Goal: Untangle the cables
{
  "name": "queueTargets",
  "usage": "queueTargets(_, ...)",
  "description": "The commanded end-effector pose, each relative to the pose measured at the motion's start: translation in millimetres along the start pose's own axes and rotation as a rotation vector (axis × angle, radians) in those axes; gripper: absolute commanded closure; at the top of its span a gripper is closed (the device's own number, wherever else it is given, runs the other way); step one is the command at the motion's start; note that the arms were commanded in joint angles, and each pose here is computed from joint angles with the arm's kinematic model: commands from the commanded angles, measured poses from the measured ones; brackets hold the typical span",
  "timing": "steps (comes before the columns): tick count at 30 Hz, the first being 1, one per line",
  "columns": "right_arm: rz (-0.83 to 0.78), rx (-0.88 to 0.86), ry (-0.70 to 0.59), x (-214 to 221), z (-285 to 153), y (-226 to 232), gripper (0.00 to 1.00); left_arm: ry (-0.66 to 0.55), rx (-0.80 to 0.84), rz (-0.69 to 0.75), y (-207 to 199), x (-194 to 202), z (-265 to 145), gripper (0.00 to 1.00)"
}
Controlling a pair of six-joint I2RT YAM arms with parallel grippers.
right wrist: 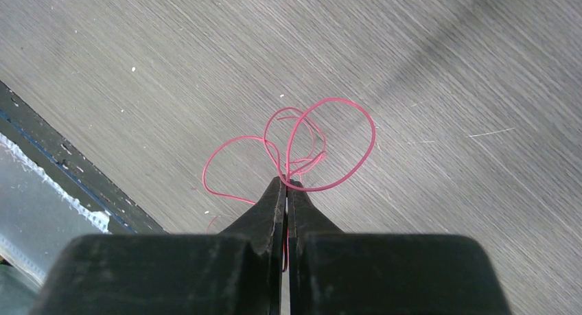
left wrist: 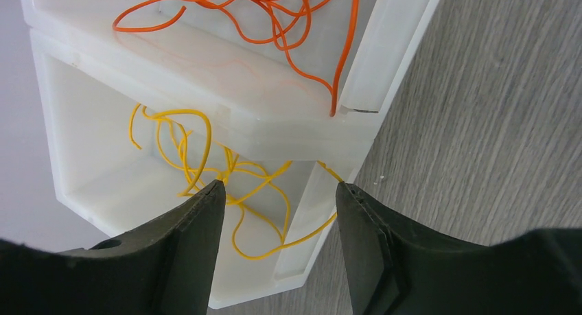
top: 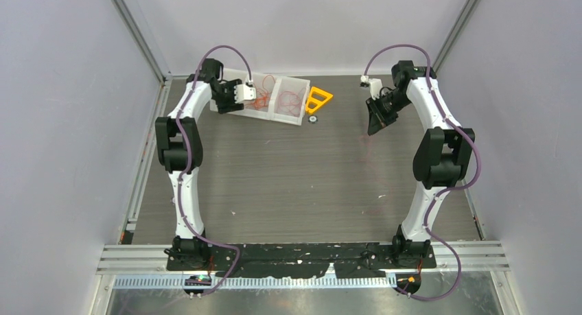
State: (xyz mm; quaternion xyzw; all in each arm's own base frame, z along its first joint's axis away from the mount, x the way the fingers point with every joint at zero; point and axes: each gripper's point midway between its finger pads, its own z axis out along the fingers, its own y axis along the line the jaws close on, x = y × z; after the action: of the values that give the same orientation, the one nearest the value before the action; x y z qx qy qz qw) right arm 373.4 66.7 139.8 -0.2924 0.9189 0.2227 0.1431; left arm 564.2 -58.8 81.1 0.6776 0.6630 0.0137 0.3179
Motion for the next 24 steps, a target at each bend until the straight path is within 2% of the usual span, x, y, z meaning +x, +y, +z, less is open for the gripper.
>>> queueTargets(1,-0.019,0.005,-0.01,-6.3,-7.3,0.7,0.95,-0.024,-0.005,0.007,3.7,-3.8,-5.9,0.38)
queueTargets(9,-0.02,0.011,-0.004,-5.3,-7.6,-0.4,0.94,0.003,-0.011,0.014,10.8,4.6,3.2,0.48)
queueTargets(16,-0.017,0.013,-0.001,-5.2,-6.8,-1.4,0.95,0.006,0.007,0.018,6.6,8.0,9.3,0.48)
queueTargets(21,-0.014,0.015,0.0,-5.7,-6.5,-2.3,0.95,-0.02,0.043,0.031,-1.1,2.7,7.4,0.63)
queueTargets(24,-0.013,0.018,-0.002,-7.1,-6.7,-3.3,0.95,-0.075,0.113,0.071,-18.1,-11.6,1.7,0.74)
